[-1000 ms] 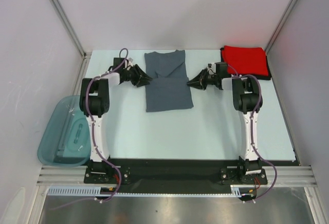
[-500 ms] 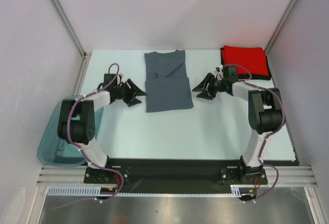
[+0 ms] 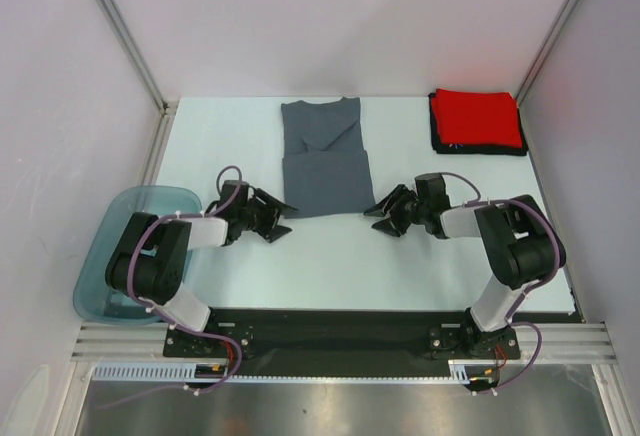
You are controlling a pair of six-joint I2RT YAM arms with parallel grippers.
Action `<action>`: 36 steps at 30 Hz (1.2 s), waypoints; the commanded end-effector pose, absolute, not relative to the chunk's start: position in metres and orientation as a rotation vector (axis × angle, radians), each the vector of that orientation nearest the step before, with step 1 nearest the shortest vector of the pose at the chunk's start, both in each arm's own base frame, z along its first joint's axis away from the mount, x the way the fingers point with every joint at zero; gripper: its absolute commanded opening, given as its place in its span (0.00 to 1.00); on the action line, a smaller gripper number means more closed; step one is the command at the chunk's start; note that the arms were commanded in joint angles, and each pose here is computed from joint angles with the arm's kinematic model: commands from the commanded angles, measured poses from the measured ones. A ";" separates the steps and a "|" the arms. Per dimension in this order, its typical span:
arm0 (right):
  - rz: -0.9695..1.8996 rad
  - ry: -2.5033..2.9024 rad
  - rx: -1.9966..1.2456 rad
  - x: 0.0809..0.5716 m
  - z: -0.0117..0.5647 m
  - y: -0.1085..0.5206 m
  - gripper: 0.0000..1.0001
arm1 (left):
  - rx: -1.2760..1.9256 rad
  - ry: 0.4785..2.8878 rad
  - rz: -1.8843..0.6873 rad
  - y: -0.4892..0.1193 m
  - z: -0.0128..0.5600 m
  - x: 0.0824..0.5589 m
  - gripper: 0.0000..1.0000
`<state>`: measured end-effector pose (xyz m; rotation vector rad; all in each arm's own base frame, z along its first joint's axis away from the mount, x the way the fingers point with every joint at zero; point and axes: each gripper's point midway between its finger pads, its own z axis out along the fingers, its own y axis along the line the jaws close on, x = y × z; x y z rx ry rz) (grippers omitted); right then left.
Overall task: Fold and stack the t-shirts
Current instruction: Fold the tshirt
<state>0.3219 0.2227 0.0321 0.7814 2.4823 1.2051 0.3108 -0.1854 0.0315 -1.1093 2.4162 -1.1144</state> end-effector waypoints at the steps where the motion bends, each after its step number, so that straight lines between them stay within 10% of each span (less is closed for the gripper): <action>1: 1.124 2.340 0.968 0.340 0.031 0.208 0.55 | -1.380 2.309 -1.019 -0.170 0.014 0.308 0.64; 12: 0.978 2.323 1.158 0.355 0.010 0.196 0.53 | -1.624 2.220 -0.914 -0.157 -0.015 0.305 0.46; 36: 0.876 2.404 1.276 0.347 -0.012 0.201 0.50 | -1.674 2.221 -0.874 -0.151 -0.031 0.309 0.40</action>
